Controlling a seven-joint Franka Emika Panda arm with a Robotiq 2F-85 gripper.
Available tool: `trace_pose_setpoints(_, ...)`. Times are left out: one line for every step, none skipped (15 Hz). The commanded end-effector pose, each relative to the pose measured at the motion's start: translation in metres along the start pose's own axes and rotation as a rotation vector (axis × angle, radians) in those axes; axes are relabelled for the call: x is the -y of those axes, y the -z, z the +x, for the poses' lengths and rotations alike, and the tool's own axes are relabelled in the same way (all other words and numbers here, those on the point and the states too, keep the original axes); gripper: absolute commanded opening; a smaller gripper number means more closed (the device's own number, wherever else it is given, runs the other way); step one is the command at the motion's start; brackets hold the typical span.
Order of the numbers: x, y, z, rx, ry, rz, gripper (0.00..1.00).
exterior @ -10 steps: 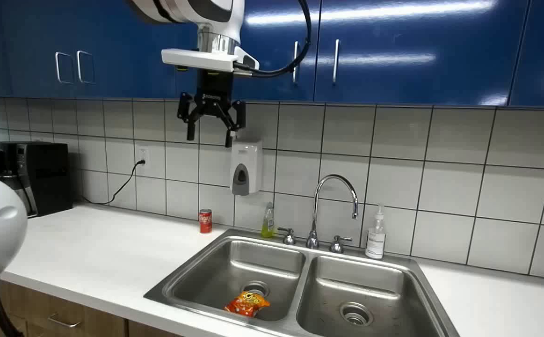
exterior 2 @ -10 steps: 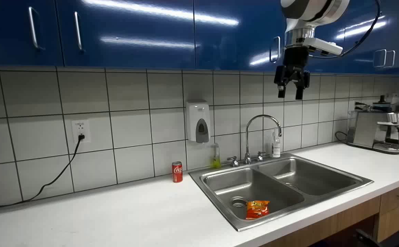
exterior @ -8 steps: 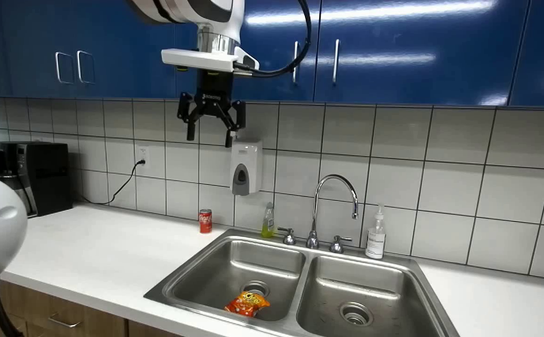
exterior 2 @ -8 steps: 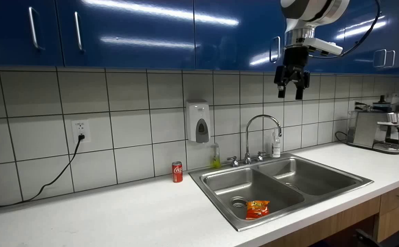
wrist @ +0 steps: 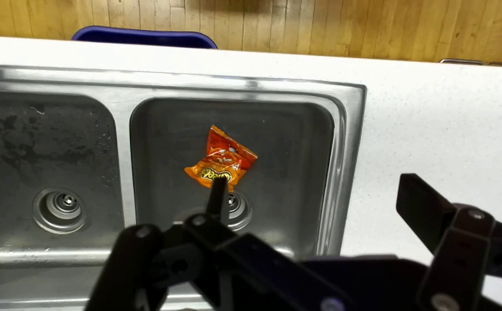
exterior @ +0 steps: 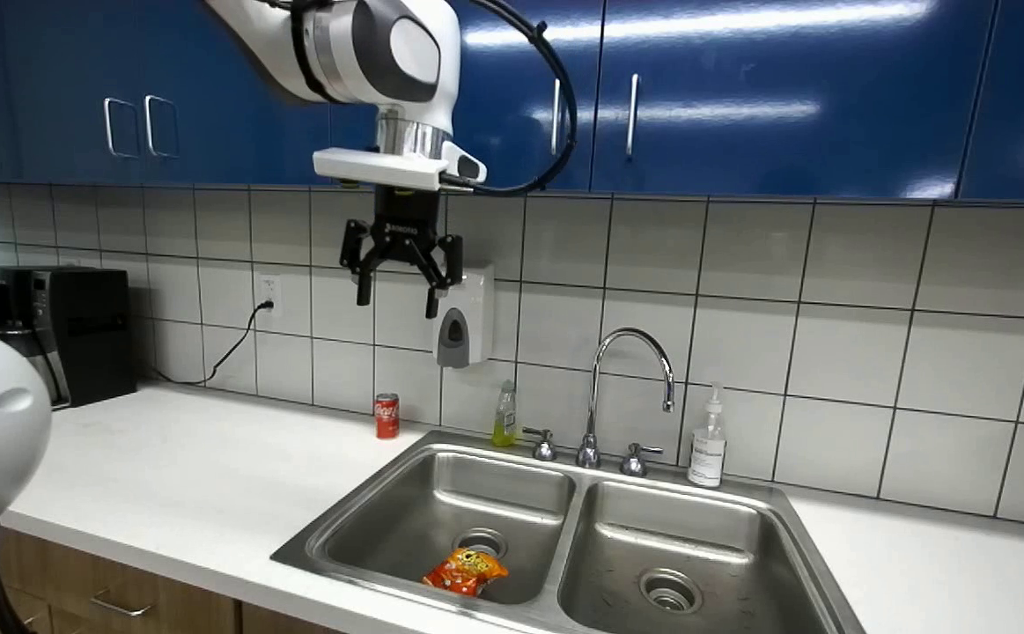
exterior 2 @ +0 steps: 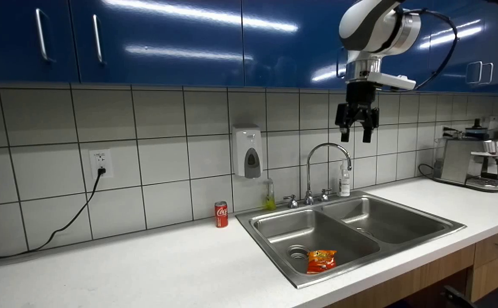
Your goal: Remove the orange packet from the sink and put it on the counter.
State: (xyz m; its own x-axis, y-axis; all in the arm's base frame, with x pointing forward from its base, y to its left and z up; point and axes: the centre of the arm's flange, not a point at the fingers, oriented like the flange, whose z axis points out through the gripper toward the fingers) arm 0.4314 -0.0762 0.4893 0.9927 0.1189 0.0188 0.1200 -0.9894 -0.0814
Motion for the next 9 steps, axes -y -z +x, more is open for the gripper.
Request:
trace_pose_setpoints(-0.001,-0.04,0.015,0.013,-0.029,-0.016,1.0)
trace_pose_setpoints(-0.003,-0.053,0.017,0.02,-0.029,-0.021,1.0)
trace_pose_setpoints(-0.005,-0.062,0.018,0.026,-0.03,-0.02,1.0)
trace_pose_setpoints(-0.007,-0.073,0.018,0.033,-0.033,-0.023,1.0)
trace_pose_setpoints(-0.01,-0.083,0.017,0.04,-0.037,-0.022,1.0)
trace_pose_setpoints(-0.012,-0.091,0.017,0.045,-0.042,-0.02,1.0)
trace_pose_setpoints(-0.015,-0.102,0.016,0.052,-0.046,-0.021,1.0)
trace_pose_setpoints(-0.018,-0.112,0.015,0.054,-0.053,-0.023,1.0)
trace_pose_setpoints(-0.021,-0.121,0.014,0.059,-0.059,-0.021,1.0)
